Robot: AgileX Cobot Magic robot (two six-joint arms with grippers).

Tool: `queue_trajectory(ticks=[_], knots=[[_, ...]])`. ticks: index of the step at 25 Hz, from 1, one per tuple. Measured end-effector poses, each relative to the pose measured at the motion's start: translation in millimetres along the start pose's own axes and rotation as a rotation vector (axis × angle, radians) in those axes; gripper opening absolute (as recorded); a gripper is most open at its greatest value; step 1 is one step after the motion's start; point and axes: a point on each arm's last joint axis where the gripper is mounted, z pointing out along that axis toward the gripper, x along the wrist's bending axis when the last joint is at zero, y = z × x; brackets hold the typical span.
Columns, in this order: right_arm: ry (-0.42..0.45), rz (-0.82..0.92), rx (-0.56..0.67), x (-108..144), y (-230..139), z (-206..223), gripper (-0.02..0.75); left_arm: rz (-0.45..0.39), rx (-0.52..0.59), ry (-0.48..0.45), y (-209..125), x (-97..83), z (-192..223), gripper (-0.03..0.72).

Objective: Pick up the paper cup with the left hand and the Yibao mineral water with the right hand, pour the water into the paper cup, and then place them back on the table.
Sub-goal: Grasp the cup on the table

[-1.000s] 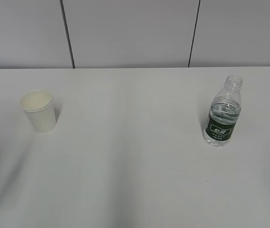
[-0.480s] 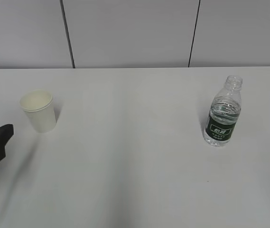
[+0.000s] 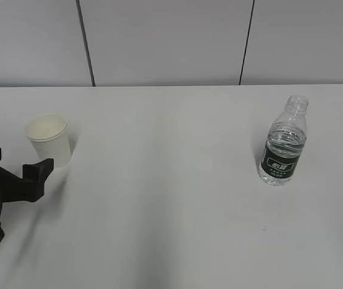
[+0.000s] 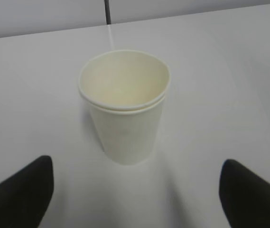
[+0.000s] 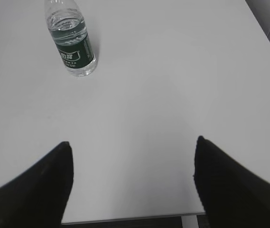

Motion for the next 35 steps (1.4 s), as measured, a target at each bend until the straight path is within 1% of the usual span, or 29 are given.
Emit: queue_trajectory(ticks=[5, 9, 18, 23, 32, 35], knots=[[0.000, 0.000, 0.000, 0, 0, 0, 0.585, -0.007, 0.010, 0.003, -9, 1.2, 22, 0.643], [0.000, 0.000, 0.000, 0, 0, 0, 0.585, -0.020, -0.018, 0.018, -11, 3.2, 36, 0.643], [0.000, 0.000, 0.000, 0, 0, 0, 0.585, -0.023, -0.022, 0.021, -18, 4.8, 64, 0.645], [0.000, 0.000, 0.000, 0, 0, 0, 0.585, -0.034, -0.036, 0.044, -19, 7.8, 79, 0.645], [0.000, 0.000, 0.000, 0, 0, 0, 0.585, -0.036, -0.099, 0.053, -10, 10.2, 101, 0.645], [0.000, 0.000, 0.000, 0, 0, 0, 0.585, -0.036, -0.101, 0.054, -11, 10.5, 105, 0.645]])
